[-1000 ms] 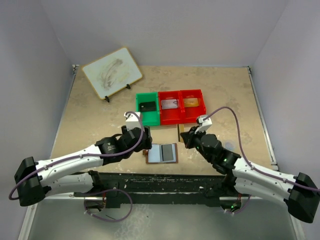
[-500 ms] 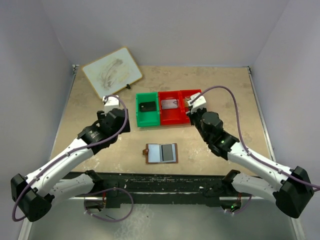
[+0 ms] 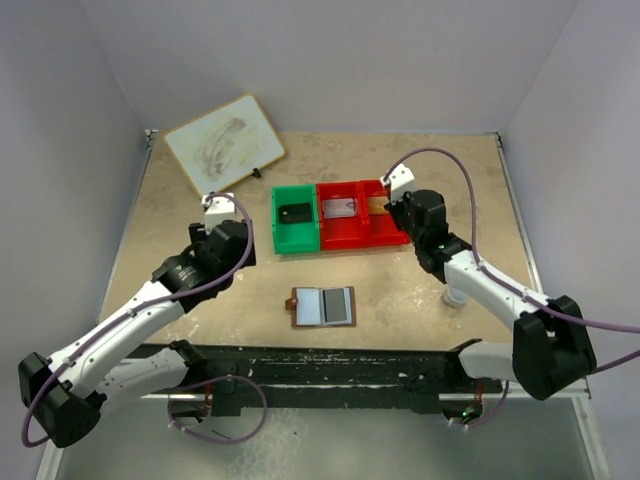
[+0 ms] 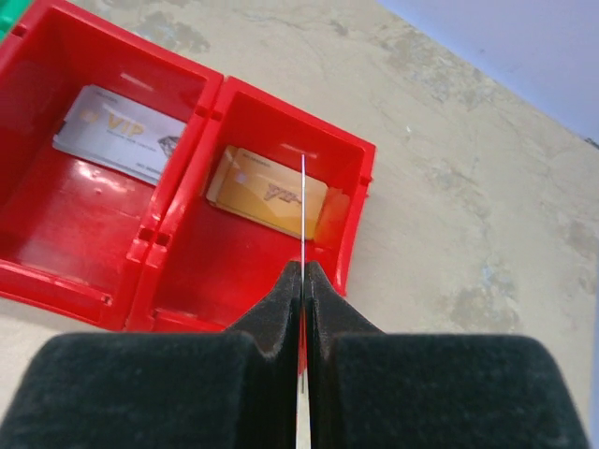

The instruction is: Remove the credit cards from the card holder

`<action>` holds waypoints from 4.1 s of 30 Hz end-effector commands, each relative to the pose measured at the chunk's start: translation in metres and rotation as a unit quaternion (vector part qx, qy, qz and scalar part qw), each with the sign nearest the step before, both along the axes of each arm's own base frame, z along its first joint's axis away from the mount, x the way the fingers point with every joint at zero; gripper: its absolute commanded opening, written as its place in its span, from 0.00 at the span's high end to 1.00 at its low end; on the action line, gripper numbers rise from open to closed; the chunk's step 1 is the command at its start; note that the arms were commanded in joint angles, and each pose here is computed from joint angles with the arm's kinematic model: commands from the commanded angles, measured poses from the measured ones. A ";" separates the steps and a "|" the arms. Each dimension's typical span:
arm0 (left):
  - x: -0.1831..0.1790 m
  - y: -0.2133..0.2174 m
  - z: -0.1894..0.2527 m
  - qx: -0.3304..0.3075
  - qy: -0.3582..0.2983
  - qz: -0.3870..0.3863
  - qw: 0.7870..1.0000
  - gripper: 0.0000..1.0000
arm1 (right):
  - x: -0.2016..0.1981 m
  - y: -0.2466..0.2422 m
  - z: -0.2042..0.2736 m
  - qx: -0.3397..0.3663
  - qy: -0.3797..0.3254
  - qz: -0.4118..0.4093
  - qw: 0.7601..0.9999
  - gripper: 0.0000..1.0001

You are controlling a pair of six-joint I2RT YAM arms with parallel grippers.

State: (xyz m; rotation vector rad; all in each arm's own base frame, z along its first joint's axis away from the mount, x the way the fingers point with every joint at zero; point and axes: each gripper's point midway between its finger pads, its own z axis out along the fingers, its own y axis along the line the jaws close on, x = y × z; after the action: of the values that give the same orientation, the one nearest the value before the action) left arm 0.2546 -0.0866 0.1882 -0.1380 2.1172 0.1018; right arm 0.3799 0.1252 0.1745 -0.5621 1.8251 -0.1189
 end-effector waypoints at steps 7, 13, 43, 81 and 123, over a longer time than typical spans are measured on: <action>0.005 0.008 0.011 0.018 -0.019 0.016 1.000 0.28 | 0.019 0.035 -0.011 0.092 0.065 0.011 0.994 1.00; 0.005 0.008 0.010 0.017 -0.018 0.014 1.000 0.28 | 0.022 0.041 -0.029 0.135 0.111 -0.023 0.984 1.00; 0.005 0.002 0.005 0.011 -0.010 0.003 1.000 0.28 | 0.009 0.075 -0.038 0.259 0.186 -0.031 0.947 1.00; 0.003 0.006 0.013 0.003 -0.024 0.008 1.000 0.25 | 0.039 0.018 -0.013 -0.129 -0.007 0.137 0.982 1.00; 0.004 0.007 0.016 0.007 -0.027 0.009 1.000 0.24 | 0.087 0.035 -0.065 -0.253 0.002 0.292 0.922 1.00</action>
State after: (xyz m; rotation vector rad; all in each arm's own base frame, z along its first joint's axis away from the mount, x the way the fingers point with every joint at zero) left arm 0.2538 -0.0816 0.1892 -0.1255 2.1124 0.1344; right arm 0.4531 0.1521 0.0793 -1.4742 1.6594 -0.1757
